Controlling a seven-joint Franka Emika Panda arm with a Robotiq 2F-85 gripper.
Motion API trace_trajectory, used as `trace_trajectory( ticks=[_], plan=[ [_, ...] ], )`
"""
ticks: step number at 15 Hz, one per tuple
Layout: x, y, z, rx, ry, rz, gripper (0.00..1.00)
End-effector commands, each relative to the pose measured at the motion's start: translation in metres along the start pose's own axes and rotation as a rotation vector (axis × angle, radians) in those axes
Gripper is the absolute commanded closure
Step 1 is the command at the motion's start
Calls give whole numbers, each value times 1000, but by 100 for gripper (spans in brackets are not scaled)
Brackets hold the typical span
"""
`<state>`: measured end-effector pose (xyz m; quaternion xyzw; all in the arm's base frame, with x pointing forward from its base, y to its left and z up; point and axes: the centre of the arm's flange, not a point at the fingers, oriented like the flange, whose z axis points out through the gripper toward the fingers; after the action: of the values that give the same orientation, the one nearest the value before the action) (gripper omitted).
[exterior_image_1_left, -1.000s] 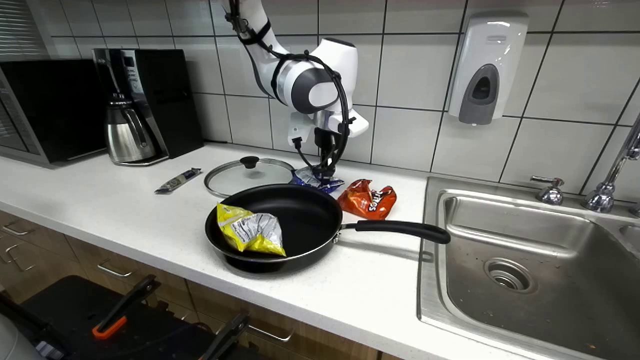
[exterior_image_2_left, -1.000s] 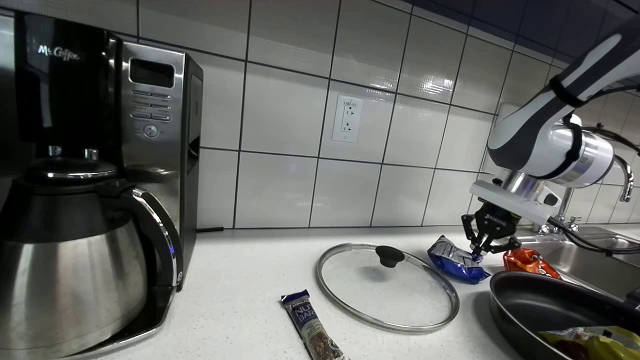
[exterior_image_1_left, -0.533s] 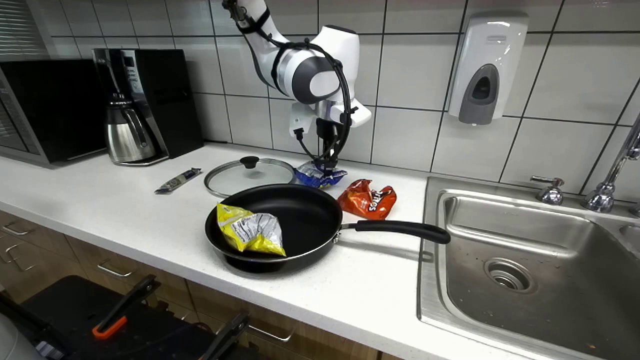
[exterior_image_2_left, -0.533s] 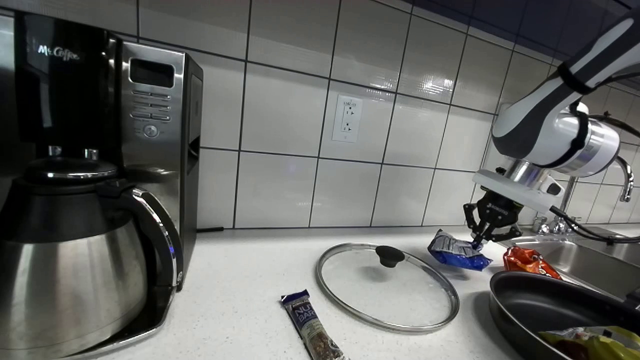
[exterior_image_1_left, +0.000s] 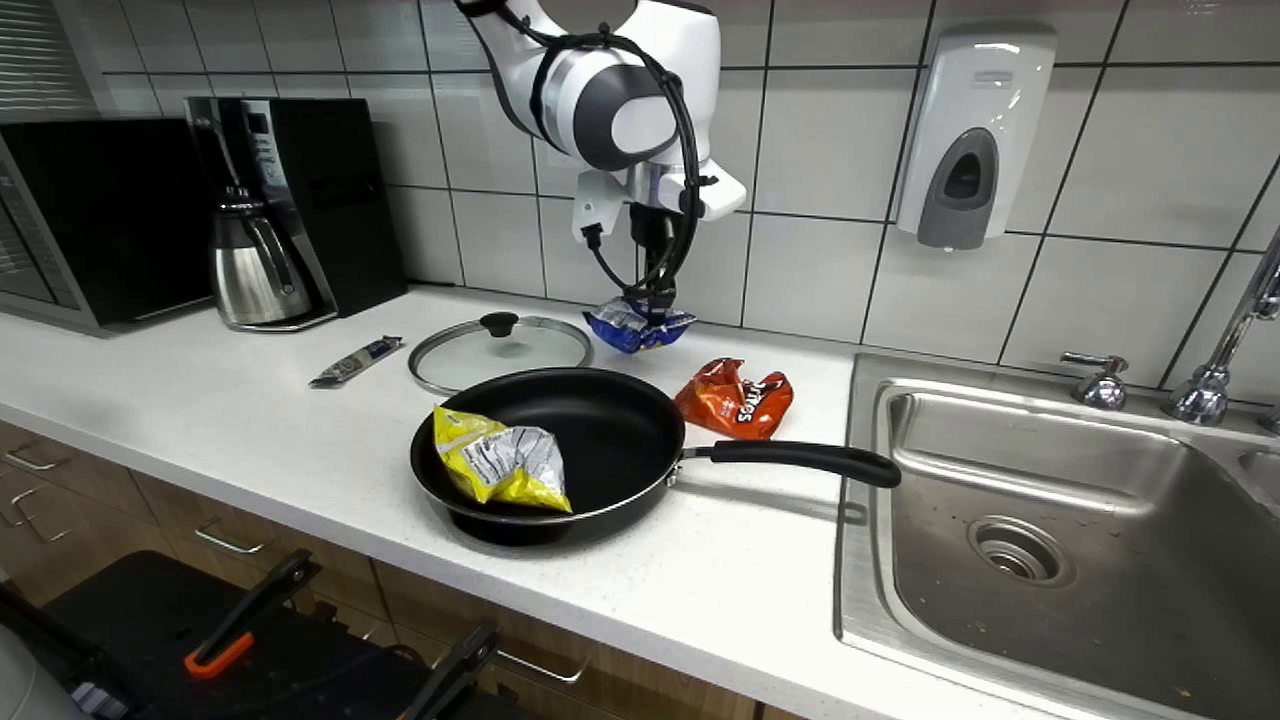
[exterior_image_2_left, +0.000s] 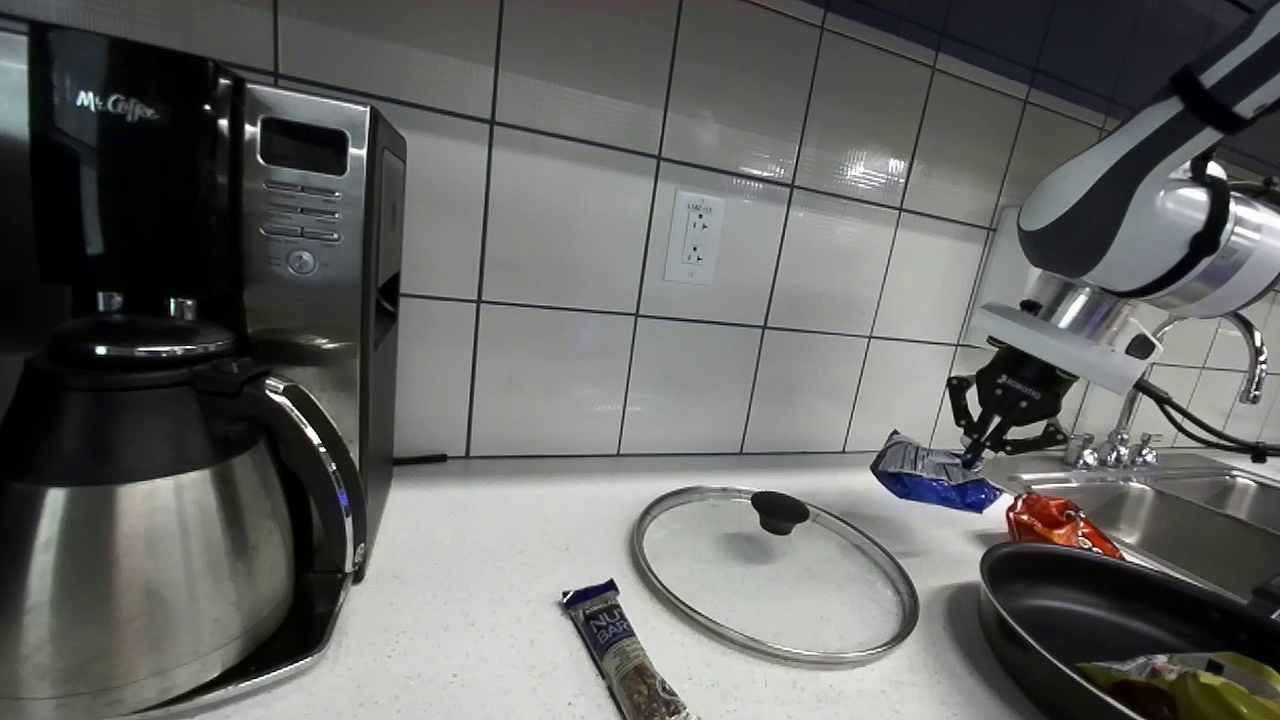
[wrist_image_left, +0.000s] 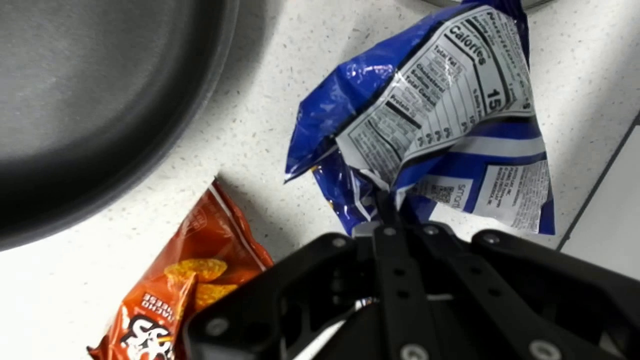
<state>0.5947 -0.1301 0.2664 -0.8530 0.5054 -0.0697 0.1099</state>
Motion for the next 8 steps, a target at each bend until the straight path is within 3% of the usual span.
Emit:
trace_trajectory(
  ticks=[1,8],
  plan=[
    [-19,23,-29,10,-12,-18,100],
    [-49,59,-49,-32,-32,-36,100]
  ],
)
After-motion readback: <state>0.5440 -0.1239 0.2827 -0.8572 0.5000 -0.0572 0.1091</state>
